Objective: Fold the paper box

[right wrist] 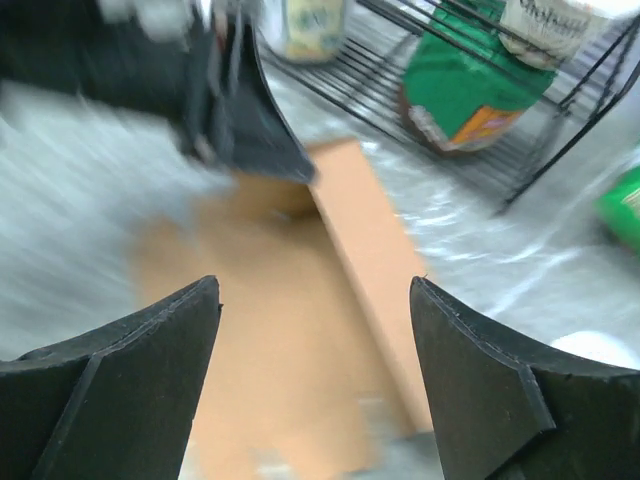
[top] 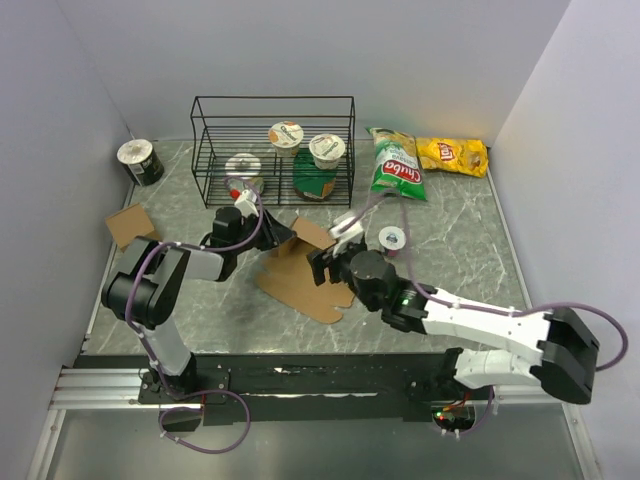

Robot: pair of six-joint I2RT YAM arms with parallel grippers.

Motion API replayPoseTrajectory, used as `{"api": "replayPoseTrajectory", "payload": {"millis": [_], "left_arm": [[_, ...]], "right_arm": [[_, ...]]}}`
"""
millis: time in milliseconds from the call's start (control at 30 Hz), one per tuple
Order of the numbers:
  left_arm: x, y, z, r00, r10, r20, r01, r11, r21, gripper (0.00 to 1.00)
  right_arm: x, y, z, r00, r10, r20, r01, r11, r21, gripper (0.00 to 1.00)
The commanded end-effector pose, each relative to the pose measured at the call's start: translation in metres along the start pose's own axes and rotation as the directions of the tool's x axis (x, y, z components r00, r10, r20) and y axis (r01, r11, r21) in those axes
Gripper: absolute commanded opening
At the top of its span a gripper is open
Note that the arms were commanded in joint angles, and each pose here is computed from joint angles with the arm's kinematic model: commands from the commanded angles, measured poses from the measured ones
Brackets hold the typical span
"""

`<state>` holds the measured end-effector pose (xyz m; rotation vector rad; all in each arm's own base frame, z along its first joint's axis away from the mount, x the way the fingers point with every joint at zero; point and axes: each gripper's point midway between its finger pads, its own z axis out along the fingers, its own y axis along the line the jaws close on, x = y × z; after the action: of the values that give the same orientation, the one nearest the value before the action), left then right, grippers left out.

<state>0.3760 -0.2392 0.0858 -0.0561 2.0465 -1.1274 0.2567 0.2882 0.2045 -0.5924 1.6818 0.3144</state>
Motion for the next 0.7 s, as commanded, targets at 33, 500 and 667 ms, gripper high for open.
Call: {"api": "replayPoseTrajectory", "payload": {"millis": [33, 500, 667], "left_arm": [[0.022, 0.008, -0.008, 0.998, -0.062, -0.024, 0.061, 0.997, -0.049, 0.36], [0.015, -0.011, -0.021, 0.993, -0.092, 0.069, 0.094, 0.995, -0.02, 0.37], [0.016, -0.014, -0.022, 0.993, -0.094, 0.076, 0.096, 0.995, -0.01, 0.38]], "right_arm": [[0.007, 0.014, -0.018, 0.76, 0.639, -0.116, -0.636, 0.768, 0.067, 0.84], [0.058, -0.004, 0.003, 0.257, 0.966, -0.008, -0.95, 0.254, 0.182, 0.79], [0.071, -0.024, 0.013, 0.2, 0.971, 0.13, -0.966, 0.173, 0.192, 0.8]]}}
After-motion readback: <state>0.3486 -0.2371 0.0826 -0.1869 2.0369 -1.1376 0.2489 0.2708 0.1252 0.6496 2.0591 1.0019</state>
